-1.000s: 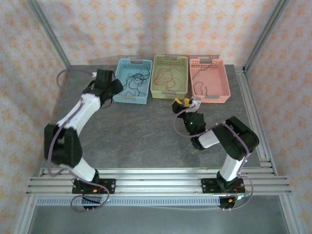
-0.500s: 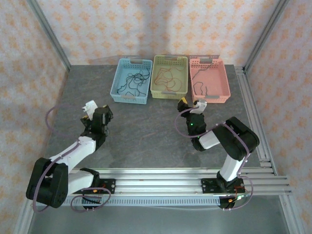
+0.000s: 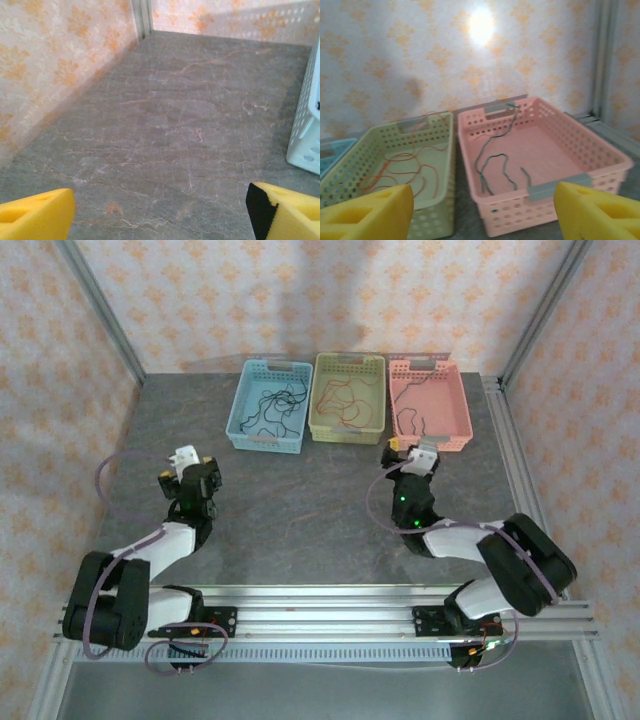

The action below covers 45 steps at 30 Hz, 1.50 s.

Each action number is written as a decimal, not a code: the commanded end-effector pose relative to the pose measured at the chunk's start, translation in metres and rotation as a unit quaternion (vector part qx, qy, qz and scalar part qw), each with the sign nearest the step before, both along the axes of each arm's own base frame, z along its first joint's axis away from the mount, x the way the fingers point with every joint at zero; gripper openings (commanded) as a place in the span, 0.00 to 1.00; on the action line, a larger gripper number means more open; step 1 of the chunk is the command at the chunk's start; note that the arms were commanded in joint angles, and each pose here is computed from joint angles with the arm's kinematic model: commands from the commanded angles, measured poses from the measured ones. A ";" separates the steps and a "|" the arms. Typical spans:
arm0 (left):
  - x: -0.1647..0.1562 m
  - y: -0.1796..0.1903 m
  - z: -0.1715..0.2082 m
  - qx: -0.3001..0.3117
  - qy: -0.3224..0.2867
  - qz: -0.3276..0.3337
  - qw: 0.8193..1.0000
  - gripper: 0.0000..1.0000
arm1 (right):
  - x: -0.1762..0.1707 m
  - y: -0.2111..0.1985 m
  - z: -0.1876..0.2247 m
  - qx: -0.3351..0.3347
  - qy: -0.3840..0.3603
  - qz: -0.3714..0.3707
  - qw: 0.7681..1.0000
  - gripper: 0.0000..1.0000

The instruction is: Untangle the cables

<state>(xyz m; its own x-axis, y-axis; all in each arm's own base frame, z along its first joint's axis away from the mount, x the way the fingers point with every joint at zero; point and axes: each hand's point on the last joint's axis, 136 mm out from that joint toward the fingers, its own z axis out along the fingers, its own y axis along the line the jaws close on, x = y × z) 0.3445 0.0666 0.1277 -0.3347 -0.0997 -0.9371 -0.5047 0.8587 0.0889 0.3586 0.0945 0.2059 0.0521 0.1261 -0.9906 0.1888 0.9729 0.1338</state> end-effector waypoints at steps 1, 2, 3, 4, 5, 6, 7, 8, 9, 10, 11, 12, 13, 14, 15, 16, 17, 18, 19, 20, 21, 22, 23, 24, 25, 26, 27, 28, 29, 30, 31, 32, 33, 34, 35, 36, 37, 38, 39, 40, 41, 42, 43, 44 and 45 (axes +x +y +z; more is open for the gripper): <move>0.016 -0.005 0.009 -0.005 -0.032 -0.028 0.999 0.88 | -0.015 -0.024 -0.015 -0.057 0.040 -0.043 0.997 0.74; 0.018 -0.008 0.007 -0.007 -0.029 -0.035 0.999 0.88 | -0.016 -0.025 -0.014 -0.073 0.050 -0.045 0.995 0.73; 0.020 -0.010 0.006 -0.007 -0.025 -0.042 0.999 0.88 | -0.017 -0.028 -0.015 -0.088 0.063 -0.051 0.993 0.73; 0.024 -0.014 0.004 -0.007 -0.017 -0.056 0.998 0.88 | -0.018 -0.032 -0.015 -0.097 0.069 -0.059 0.991 0.73; 0.029 -0.020 -0.001 -0.007 -0.004 -0.078 0.997 0.88 | -0.020 -0.038 -0.013 -0.099 0.064 -0.070 0.991 0.73; 0.035 -0.028 -0.008 -0.012 0.011 -0.102 0.995 0.87 | -0.021 -0.041 -0.012 -0.106 0.059 -0.070 0.990 0.73; 0.039 -0.035 -0.011 -0.008 0.014 -0.121 0.992 0.85 | -0.022 -0.045 -0.013 -0.112 0.057 -0.073 0.989 0.72; 0.041 -0.038 -0.013 -0.007 0.017 -0.131 0.991 0.85 | -0.022 -0.051 -0.017 -0.118 0.059 -0.077 0.988 0.72; 0.040 -0.037 -0.012 -0.009 0.014 -0.128 0.992 0.85 | -0.022 -0.059 -0.026 -0.122 0.070 -0.081 0.987 0.73; 0.039 -0.037 -0.012 -0.008 0.010 -0.127 0.992 0.85 | -0.020 -0.065 -0.035 -0.122 0.080 -0.084 0.986 0.72; 0.037 -0.037 -0.011 -0.008 0.008 -0.127 0.992 0.85 | -0.020 -0.075 -0.045 -0.112 0.086 -0.092 0.986 0.72; 0.038 -0.037 -0.012 -0.008 0.008 -0.129 0.992 0.86 | -0.019 -0.083 -0.052 -0.102 0.090 -0.102 0.985 0.72; 0.040 -0.039 -0.015 -0.007 0.012 -0.134 0.991 0.86 | -0.018 -0.087 -0.057 -0.098 0.095 -0.102 0.985 0.72; 0.044 -0.043 -0.021 -0.007 0.019 -0.145 0.989 0.86 | -0.013 -0.090 -0.065 -0.095 0.107 -0.095 0.985 0.73; 0.050 -0.047 -0.027 -0.008 0.026 -0.160 0.987 0.86 | -0.009 -0.090 -0.065 -0.099 0.112 -0.094 0.984 0.73; 0.050 -0.046 -0.029 -0.017 0.029 -0.162 0.986 0.86 | -0.006 -0.086 -0.067 -0.109 0.119 -0.081 0.984 0.73; 0.050 -0.041 -0.028 -0.021 0.024 -0.150 0.988 0.85 | -0.004 -0.082 -0.069 -0.120 0.120 -0.071 0.983 0.73; 0.048 -0.040 -0.030 -0.020 0.023 -0.149 0.988 0.85 | -0.004 -0.082 -0.072 -0.127 0.118 -0.069 0.983 0.73; 0.048 -0.040 -0.030 -0.021 0.022 -0.149 0.988 0.85 | -0.005 -0.086 -0.075 -0.123 0.111 -0.072 0.984 0.73; 0.048 -0.040 -0.031 -0.022 0.023 -0.149 0.988 0.87 | -0.007 -0.098 -0.076 -0.106 0.094 -0.094 0.985 0.74; 0.048 -0.040 -0.031 -0.022 0.024 -0.150 0.988 0.88 | -0.010 -0.114 -0.078 -0.079 0.076 -0.123 0.986 0.75; 0.049 -0.041 -0.032 -0.021 0.022 -0.152 0.988 0.88 | -0.008 -0.118 -0.075 -0.066 0.070 -0.123 0.988 0.75; 0.048 -0.041 -0.032 -0.021 0.022 -0.154 0.988 0.89 | -0.006 -0.116 -0.078 -0.063 0.085 -0.111 0.988 0.74; 0.048 -0.042 -0.032 -0.021 0.022 -0.155 0.988 0.89 | -0.005 -0.117 -0.080 -0.060 0.097 -0.108 0.988 0.74; 0.048 -0.042 -0.032 -0.021 0.022 -0.155 0.987 0.89 | -0.004 -0.118 -0.082 -0.057 0.100 -0.106 0.988 0.74; 0.048 -0.042 -0.033 -0.021 0.023 -0.154 0.988 0.89 | -0.003 -0.120 -0.083 -0.053 0.095 -0.104 0.989 0.74; 0.048 -0.042 -0.032 -0.021 0.021 -0.154 0.988 1.00 | 0.001 -0.121 -0.083 -0.049 0.092 -0.099 0.990 0.74; 0.048 -0.042 -0.032 -0.021 0.022 -0.155 0.988 1.00 | 0.005 -0.122 -0.087 -0.038 0.099 -0.089 0.990 0.74; 0.048 -0.042 -0.032 -0.021 0.021 -0.154 0.988 1.00 | 0.009 -0.129 -0.099 -0.016 0.123 -0.087 0.988 0.75; 0.048 -0.042 -0.032 -0.021 0.022 -0.154 0.988 1.00 | 0.014 -0.137 -0.100 -0.007 0.127 -0.102 0.987 0.76; 0.049 -0.042 -0.032 -0.021 0.021 -0.154 0.988 1.00 | 0.022 -0.137 -0.101 -0.004 0.137 -0.096 0.986 0.78; 0.048 -0.041 -0.032 -0.022 0.021 -0.154 0.988 1.00 | 0.029 -0.136 -0.105 -0.005 0.168 -0.095 0.981 0.80; 0.048 -0.042 -0.032 -0.022 0.022 -0.154 0.988 1.00 | 0.027 -0.139 -0.110 0.002 0.184 -0.090 0.979 0.80; 0.048 -0.042 -0.032 -0.022 0.022 -0.155 0.987 1.00 | 0.028 -0.141 -0.111 0.014 0.177 -0.084 0.981 0.80; 0.048 -0.042 -0.033 -0.022 0.022 -0.155 0.987 1.00 | 0.029 -0.142 -0.109 0.014 0.168 -0.086 0.982 0.82; 0.048 -0.042 -0.033 -0.022 0.023 -0.155 0.987 1.00 | 0.029 -0.142 -0.109 0.014 0.170 -0.088 0.981 0.84; 0.048 -0.042 -0.032 -0.023 0.022 -0.155 0.987 1.00 | 0.028 -0.142 -0.111 0.014 0.177 -0.087 0.980 0.94; 0.048 -0.042 -0.032 -0.022 0.022 -0.155 0.987 1.00 | 0.028 -0.142 -0.110 0.014 0.171 -0.087 0.981 1.00; 0.048 -0.042 -0.033 -0.022 0.023 -0.155 0.987 1.00 | 0.027 -0.143 -0.108 0.013 0.167 -0.088 0.982 0.99; 0.049 -0.042 -0.032 -0.023 0.022 -0.156 0.987 1.00 | 0.026 -0.143 -0.108 0.013 0.168 -0.089 0.982 0.99; 0.048 -0.042 -0.033 -0.023 0.022 -0.156 0.987 1.00 | 0.026 -0.143 -0.108 0.014 0.167 -0.089 0.982 0.99; 0.048 -0.042 -0.032 -0.022 0.022 -0.156 0.987 1.00 | 0.026 -0.143 -0.108 0.013 0.165 -0.090 0.982 0.99; 0.048 -0.042 -0.033 -0.023 0.023 -0.155 0.987 1.00 | 0.026 -0.141 -0.108 0.012 0.165 -0.084 0.983 0.99; 0.048 -0.042 -0.033 -0.022 0.023 -0.156 0.987 1.00 | 0.028 -0.139 -0.109 0.011 0.169 -0.078 0.983 0.99; 0.049 -0.042 -0.032 -0.022 0.022 -0.155 0.987 1.00 | 0.029 -0.138 -0.109 0.010 0.170 -0.075 0.982 0.99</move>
<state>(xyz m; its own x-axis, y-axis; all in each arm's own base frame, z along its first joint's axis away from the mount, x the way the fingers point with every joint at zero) 0.3888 0.0230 0.0878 -0.4255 -0.0353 -0.9043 -0.2144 0.9747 0.0628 0.3886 -0.0479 0.1021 -0.2412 0.1516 -0.9585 0.3888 0.9201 0.0477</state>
